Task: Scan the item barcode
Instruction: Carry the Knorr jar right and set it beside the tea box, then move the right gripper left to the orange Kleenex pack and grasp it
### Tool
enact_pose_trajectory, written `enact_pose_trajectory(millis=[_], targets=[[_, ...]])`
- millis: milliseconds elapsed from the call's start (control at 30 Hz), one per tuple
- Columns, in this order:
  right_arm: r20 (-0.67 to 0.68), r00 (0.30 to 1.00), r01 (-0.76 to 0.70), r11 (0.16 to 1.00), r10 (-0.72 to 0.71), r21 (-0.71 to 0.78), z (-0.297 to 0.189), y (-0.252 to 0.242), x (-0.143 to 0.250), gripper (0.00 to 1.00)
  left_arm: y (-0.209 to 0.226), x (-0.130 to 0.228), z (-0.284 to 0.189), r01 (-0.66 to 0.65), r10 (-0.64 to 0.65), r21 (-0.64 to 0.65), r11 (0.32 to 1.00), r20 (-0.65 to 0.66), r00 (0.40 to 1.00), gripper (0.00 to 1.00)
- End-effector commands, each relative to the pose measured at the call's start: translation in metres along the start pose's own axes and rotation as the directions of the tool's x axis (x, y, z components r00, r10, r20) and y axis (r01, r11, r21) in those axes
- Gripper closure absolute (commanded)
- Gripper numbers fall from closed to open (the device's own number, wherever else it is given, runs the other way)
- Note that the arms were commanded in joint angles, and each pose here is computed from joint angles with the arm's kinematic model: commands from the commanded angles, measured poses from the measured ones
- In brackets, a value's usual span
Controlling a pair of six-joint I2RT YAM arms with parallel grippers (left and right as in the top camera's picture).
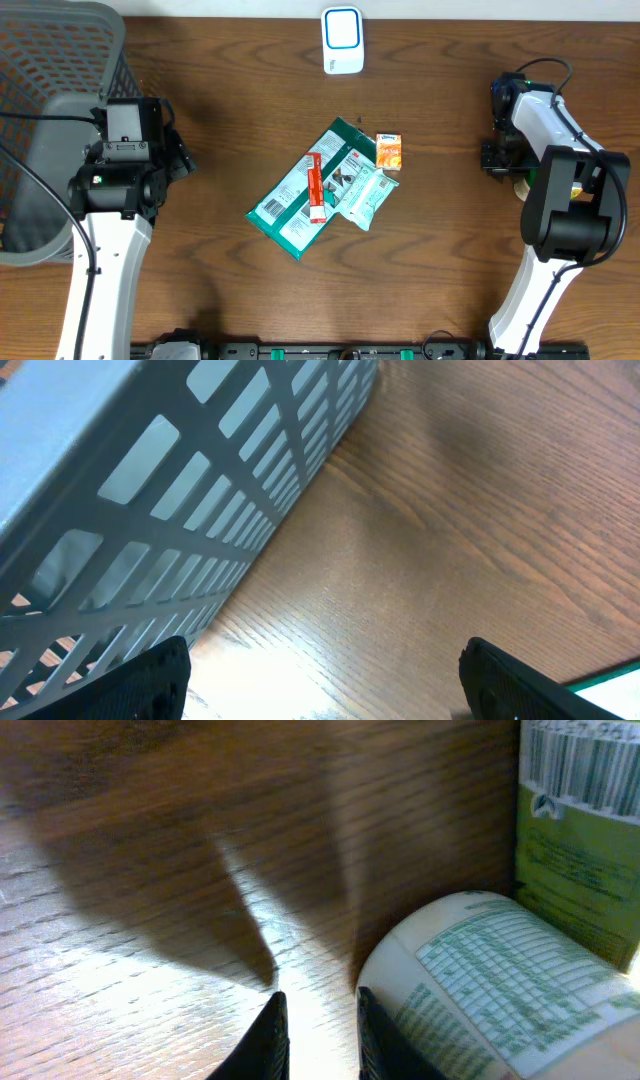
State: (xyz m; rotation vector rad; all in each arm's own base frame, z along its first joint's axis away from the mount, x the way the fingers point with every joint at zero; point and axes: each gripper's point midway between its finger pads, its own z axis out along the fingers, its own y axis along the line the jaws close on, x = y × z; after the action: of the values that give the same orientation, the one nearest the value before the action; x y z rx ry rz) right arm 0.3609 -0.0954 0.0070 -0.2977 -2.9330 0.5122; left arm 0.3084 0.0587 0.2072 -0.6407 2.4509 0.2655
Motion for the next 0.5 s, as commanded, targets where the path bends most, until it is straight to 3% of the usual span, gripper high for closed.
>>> enact_pose_trajectory(millis=[0, 67, 133, 267, 367, 467], targets=[[-0.007, 0.999, -0.041, 0.985, 0.040, -0.168, -0.004, 0.020, 0.000, 0.79, 0.003, -0.005, -0.003, -0.001, 0.001, -0.011, 1.000, 0.015, 1.000, 0.13], [-0.009, 0.999, -0.042, 0.938, 0.041, -0.343, -0.012, 0.050, -0.002, 0.64, 0.003, -0.005, -0.003, -0.001, 0.001, -0.011, 1.000, 0.015, 1.000, 0.13], [-0.025, 0.999, -0.041, 0.872, 0.033, -0.488, -0.023, 0.075, -0.001, 0.01, 0.003, -0.005, -0.003, -0.001, 0.001, -0.011, 1.000, 0.015, 1.000, 0.13], [-0.009, 1.000, -0.020, 0.754, 0.019, -0.656, -0.044, 0.105, -0.005, 0.02, 0.003, -0.005, -0.003, -0.001, 0.001, -0.011, 1.000, 0.015, 1.000, 0.13], [0.010, 1.000, 0.008, 0.652, 0.000, -0.758, -0.064, 0.129, -0.007, 0.13, 0.003, -0.005, -0.003, -0.001, 0.001, -0.011, 1.000, 0.015, 1.000, 0.13], [0.024, 1.000, 0.025, 0.639, -0.010, -0.769, -0.070, 0.141, -0.007, 0.19, 0.003, -0.005, -0.003, -0.001, 0.001, -0.011, 1.000, 0.015, 1.000, 0.13]])
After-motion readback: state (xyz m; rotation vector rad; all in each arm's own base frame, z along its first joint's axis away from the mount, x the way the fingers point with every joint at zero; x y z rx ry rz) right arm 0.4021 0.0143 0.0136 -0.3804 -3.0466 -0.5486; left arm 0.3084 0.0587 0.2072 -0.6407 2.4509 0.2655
